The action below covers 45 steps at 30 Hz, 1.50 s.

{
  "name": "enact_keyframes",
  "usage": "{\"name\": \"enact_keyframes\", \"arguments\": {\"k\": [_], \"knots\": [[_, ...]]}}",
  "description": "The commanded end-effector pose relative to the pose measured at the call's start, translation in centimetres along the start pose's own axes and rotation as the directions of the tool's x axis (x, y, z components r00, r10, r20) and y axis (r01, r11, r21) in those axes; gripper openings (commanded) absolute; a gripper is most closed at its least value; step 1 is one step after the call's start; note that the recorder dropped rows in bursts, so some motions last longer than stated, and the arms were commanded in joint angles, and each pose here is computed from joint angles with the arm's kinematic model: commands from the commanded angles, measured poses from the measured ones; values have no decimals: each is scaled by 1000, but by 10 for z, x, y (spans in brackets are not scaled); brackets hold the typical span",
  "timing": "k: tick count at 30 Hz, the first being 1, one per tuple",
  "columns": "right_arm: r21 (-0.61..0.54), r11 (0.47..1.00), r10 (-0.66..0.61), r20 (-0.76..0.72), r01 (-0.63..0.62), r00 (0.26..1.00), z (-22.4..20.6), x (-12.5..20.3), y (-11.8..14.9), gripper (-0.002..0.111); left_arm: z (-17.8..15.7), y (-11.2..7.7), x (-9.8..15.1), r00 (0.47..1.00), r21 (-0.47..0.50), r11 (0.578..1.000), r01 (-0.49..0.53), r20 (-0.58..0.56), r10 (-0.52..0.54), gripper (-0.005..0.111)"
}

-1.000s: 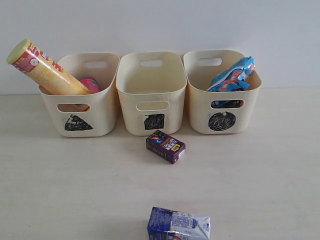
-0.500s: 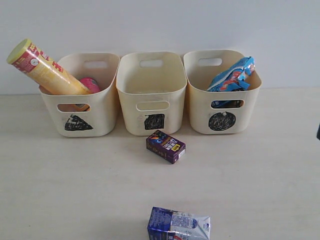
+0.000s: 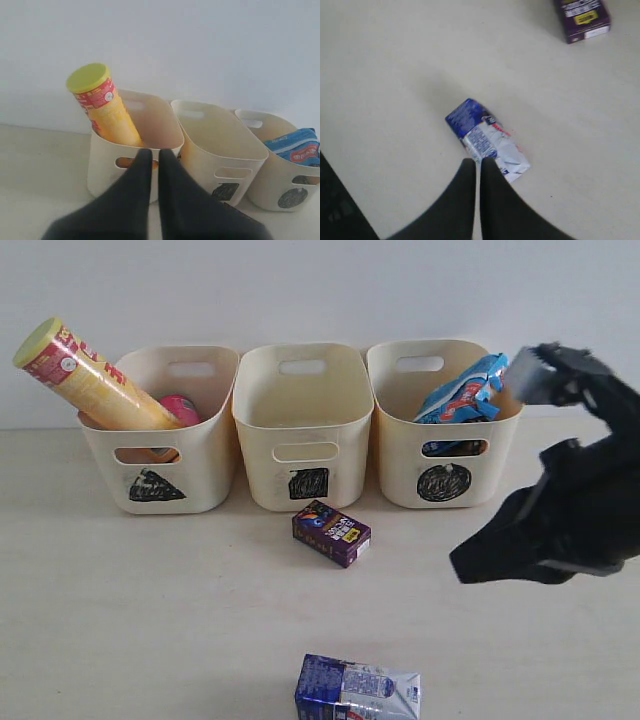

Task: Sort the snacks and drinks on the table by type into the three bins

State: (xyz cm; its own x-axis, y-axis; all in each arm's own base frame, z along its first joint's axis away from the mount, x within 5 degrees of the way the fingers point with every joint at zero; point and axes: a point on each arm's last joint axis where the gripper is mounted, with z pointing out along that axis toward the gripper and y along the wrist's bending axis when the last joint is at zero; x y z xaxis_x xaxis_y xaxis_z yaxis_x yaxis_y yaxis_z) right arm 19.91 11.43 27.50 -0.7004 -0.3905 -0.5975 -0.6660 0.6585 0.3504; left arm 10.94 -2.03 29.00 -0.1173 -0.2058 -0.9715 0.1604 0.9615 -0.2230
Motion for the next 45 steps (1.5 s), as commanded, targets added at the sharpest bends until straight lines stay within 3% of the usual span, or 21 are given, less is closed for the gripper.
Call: {"name": "enact_keyframes", "arguments": {"k": [1,4,8,13,14,18,19,23,29,37,45], "knots": [[-3,993,-118,-159,119,980,26,-8,15,0,0,3,7,999,1,1000,8,49,-8,4],[32,992,-111,-228,122,967,42,-14,23,0,1,4,11,997,2,1000,8,78,-8,4],[-33,981,-189,-325,189,927,65,-23,38,0,12,8,17,995,-20,997,75,62,-73,4],[-54,969,-241,-401,240,884,85,-34,42,3,32,16,28,1000,-89,996,3,-21,-5,4],[-55,967,-248,-412,248,877,89,-34,43,7,34,18,30,1000,-100,995,4,-31,-7,4],[16,950,-262,-500,311,826,117,-28,37,62,35,25,39,992,-148,989,-13,-125,-6,4],[19,944,-273,-516,329,812,124,-25,38,65,34,25,41,988,-144,989,-40,-156,17,4],[-8,923,-321,-567,384,758,152,-13,42,65,31,25,44,982,-136,988,-78,-182,53,4],[2,899,-350,-600,439,720,172,-5,42,65,1,17,29,996,-104,992,-73,-61,67,4],[32,889,-354,-585,457,730,187,-3,35,65,-69,5,24,984,-30,996,-80,160,84,4],[36,887,-355,-583,459,731,199,1,30,65,-71,4,31,996,-8,999,-42,75,42,4]]}}
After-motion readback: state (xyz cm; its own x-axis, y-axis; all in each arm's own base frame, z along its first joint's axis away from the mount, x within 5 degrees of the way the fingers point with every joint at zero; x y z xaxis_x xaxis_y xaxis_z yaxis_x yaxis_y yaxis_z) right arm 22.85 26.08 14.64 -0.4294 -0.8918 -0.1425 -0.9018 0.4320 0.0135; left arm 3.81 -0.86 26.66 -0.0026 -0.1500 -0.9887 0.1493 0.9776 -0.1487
